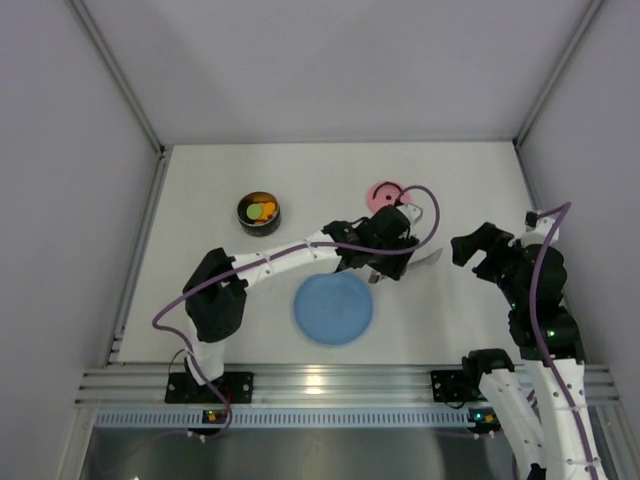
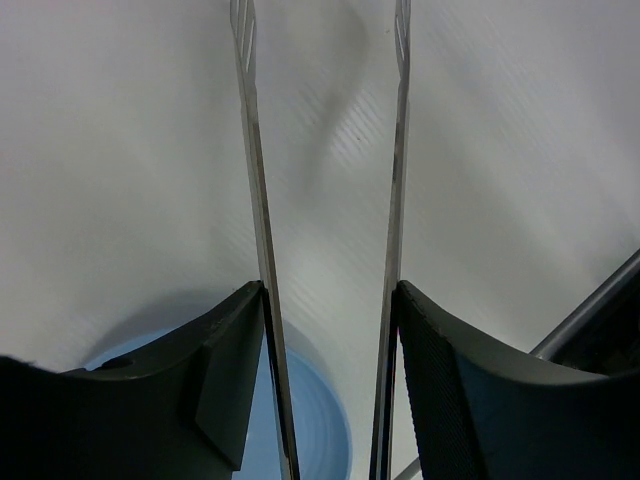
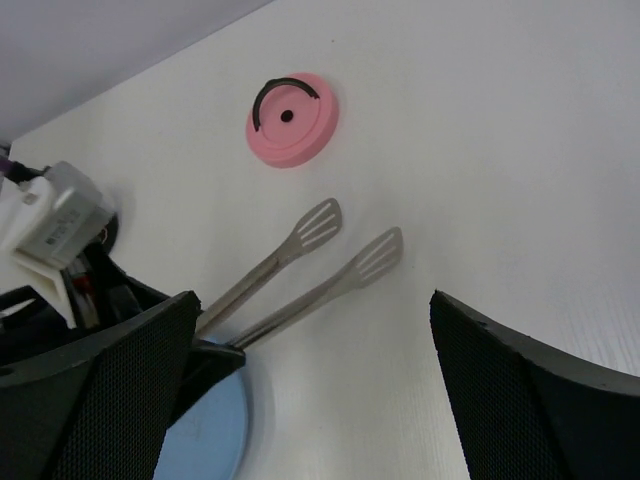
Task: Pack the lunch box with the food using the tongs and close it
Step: Place the clamp at the center of the board.
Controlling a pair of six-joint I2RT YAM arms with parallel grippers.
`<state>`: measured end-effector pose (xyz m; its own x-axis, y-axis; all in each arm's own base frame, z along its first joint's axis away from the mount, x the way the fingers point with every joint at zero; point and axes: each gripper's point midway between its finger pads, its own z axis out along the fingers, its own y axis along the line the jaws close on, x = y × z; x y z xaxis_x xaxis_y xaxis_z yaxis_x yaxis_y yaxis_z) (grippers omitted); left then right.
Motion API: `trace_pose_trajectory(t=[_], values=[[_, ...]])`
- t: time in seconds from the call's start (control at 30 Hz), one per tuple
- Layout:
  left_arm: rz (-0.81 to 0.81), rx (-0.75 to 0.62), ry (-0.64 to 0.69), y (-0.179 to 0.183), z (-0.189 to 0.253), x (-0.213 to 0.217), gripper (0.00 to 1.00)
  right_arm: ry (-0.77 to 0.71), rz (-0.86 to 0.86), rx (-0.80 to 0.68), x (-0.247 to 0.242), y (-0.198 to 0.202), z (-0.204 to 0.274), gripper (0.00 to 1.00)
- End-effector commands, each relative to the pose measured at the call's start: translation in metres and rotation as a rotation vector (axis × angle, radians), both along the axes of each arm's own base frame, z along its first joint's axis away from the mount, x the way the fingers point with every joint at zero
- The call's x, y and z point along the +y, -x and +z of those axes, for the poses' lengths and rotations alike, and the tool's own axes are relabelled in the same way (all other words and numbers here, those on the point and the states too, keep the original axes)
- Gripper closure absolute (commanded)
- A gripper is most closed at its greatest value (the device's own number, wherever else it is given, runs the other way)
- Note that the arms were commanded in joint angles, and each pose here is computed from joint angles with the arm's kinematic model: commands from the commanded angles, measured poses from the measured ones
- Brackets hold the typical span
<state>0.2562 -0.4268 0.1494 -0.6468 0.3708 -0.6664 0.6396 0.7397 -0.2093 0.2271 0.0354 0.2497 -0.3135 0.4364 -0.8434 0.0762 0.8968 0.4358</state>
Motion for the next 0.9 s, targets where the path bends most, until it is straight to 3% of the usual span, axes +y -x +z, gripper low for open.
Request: trace_pose_trajectory(t=[0.0,0.33,0.53,0.67,0.87], values=[[-0.03,-0.017,0.06,-0.003,-0.011,-0.036,0.41,0.007,-0.036,0.051,-0.007,0.003,-0.008,0.03],[-0.055,0.018,0.007,0.002,-0.068,-0.076,0.34,0.007,0.002,0.068,-0.001,-0.004,-0.011,0.03],[-0.052,0.002,0.001,-0.003,-0.078,-0.079,0.28,0.025,0.003,0.083,-0.002,-0.009,-0.015,0.02],[-0.057,-0.024,-0.014,-0.007,-0.071,-0.077,0.23,0.023,0.016,0.082,0.0,-0.014,-0.01,0.03],[0.015,-0.088,0.047,-0.034,-0.013,-0.064,0.21,-0.007,0.032,0.033,0.005,-0.015,0.016,0.03]])
